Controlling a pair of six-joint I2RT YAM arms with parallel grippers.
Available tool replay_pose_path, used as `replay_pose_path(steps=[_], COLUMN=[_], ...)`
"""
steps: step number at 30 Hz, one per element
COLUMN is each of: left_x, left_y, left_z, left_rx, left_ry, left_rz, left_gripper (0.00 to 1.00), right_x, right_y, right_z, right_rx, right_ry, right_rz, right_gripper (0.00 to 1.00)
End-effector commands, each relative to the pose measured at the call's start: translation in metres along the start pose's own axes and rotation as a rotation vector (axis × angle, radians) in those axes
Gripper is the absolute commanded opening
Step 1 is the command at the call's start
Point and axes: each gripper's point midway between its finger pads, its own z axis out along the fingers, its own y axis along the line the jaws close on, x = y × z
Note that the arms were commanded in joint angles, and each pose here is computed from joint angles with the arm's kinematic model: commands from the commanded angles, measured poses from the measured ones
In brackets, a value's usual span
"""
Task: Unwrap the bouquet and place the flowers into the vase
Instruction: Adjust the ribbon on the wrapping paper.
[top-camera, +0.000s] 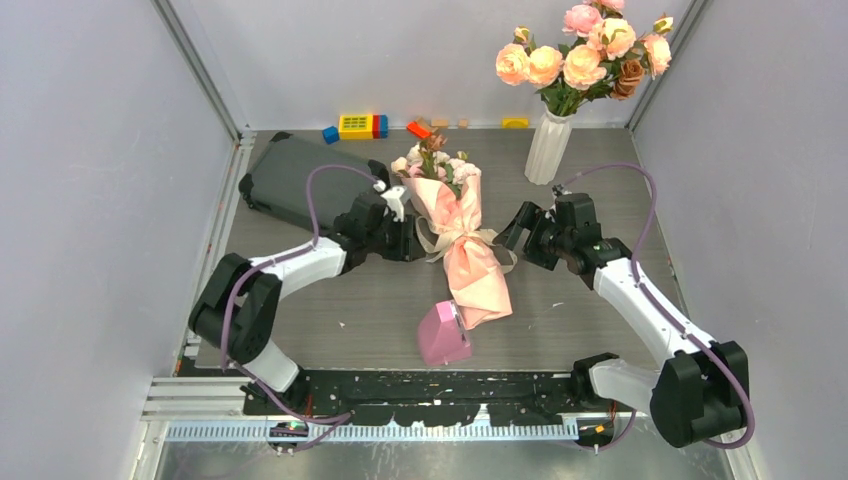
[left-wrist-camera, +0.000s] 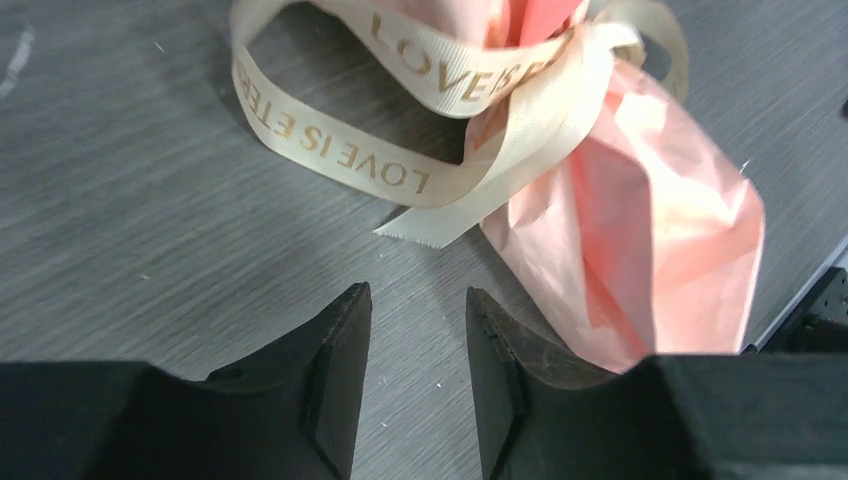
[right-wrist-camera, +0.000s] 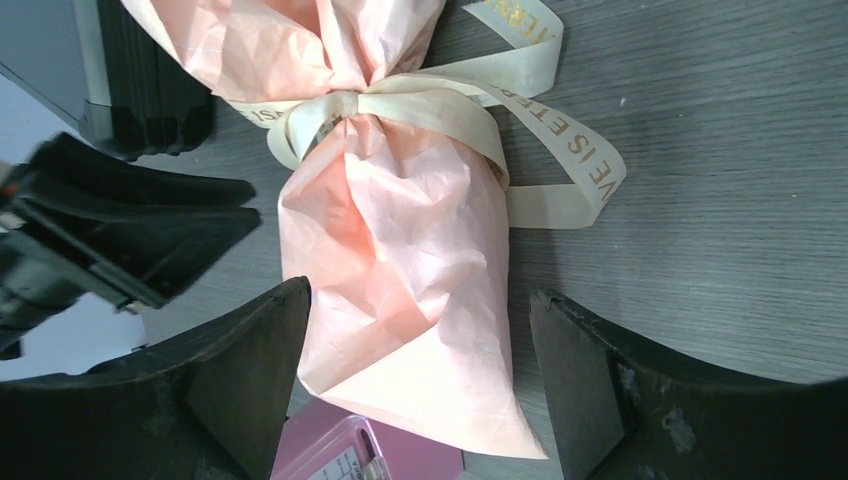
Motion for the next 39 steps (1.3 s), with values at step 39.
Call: replay_pose_path(steps=[39], left_x=[0.021], left_y=[-0.019], left_z=[0.075], left_rx=[0.023], left_ry=[-0.096], left_rz=[0.243], left_gripper=[0.46], right_x=[-0.017], right_y=[0.022], right_z=[-0.008], right_rx=[-0.069], right_ry=[-0.078], right_rz=[-0.019], right_gripper=[0.85])
